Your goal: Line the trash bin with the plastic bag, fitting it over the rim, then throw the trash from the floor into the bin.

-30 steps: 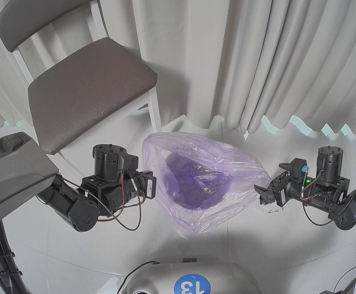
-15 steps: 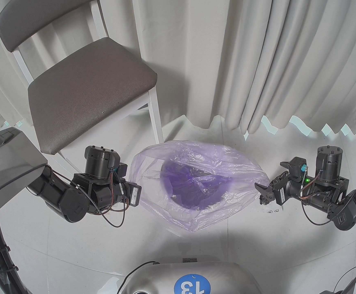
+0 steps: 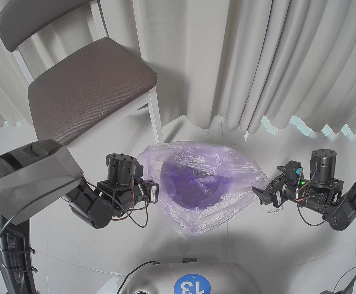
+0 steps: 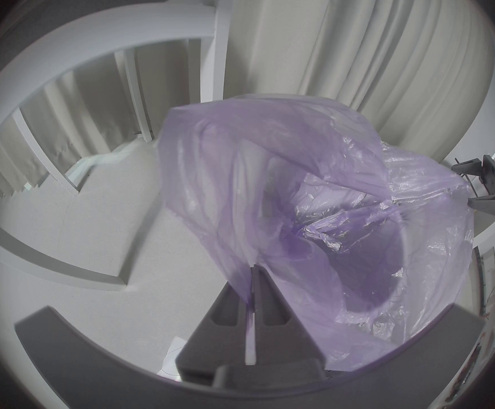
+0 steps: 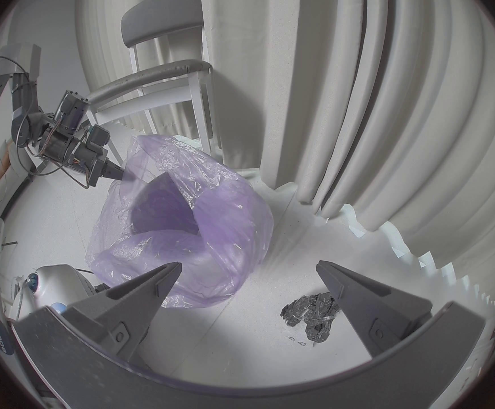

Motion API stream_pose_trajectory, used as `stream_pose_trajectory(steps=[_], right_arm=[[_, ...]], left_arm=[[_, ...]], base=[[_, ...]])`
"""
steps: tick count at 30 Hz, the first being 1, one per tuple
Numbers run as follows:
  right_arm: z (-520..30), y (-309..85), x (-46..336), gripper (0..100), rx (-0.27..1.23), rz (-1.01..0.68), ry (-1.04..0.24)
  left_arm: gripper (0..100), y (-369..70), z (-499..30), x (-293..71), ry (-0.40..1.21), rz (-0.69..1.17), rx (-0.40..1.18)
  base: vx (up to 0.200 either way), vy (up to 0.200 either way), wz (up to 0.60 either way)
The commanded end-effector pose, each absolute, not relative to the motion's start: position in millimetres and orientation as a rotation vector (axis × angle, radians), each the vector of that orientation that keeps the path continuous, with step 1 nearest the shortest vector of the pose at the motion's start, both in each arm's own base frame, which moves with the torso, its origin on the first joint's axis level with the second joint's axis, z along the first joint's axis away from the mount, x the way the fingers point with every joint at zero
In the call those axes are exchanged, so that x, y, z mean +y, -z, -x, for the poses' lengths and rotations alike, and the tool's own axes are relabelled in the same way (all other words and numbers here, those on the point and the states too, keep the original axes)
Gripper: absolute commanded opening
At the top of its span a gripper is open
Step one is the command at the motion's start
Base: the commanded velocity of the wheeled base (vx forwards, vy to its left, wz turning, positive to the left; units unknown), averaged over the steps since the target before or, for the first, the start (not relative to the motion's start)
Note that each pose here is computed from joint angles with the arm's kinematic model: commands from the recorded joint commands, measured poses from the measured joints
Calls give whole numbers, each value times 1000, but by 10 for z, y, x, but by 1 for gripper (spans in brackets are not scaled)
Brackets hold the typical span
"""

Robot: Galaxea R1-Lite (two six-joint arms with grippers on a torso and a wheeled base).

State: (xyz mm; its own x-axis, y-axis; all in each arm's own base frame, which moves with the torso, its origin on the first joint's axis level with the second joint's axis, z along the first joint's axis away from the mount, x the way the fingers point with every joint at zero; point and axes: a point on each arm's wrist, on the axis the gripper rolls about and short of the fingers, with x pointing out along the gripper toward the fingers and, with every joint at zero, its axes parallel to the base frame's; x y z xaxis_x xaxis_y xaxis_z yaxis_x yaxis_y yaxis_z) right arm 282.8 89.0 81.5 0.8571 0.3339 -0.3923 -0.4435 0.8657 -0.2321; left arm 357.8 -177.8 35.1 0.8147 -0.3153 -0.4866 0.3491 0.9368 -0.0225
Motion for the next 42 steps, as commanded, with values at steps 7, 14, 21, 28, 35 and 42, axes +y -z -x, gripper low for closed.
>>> stream_pose_trajectory(steps=[7,14,21,28,35,42], right_arm=[[-2936,-586,926,100,404,332,-422],[-2988,-488,939,100,425,337,-412],[-3065,-362,955,100,442,337,-403],[-3077,-341,949,100,432,337,-399],[-3073,-345,937,100,427,337,-396],[-3067,-332,951,100,430,341,-405]], left_arm=[[0,-186,-3705,-1710,323,-68,524],[0,-154,-3752,-1683,313,-60,523],[0,-175,-3825,-1646,301,-44,473],[0,-284,-3794,-1661,309,-35,445],[0,-303,-3805,-1651,307,-27,421],[0,-313,-3792,-1625,303,-25,414]], base=[[0,0,0],[0,0,0],[0,0,0],[0,0,0],[0,0,0],[0,0,0]])
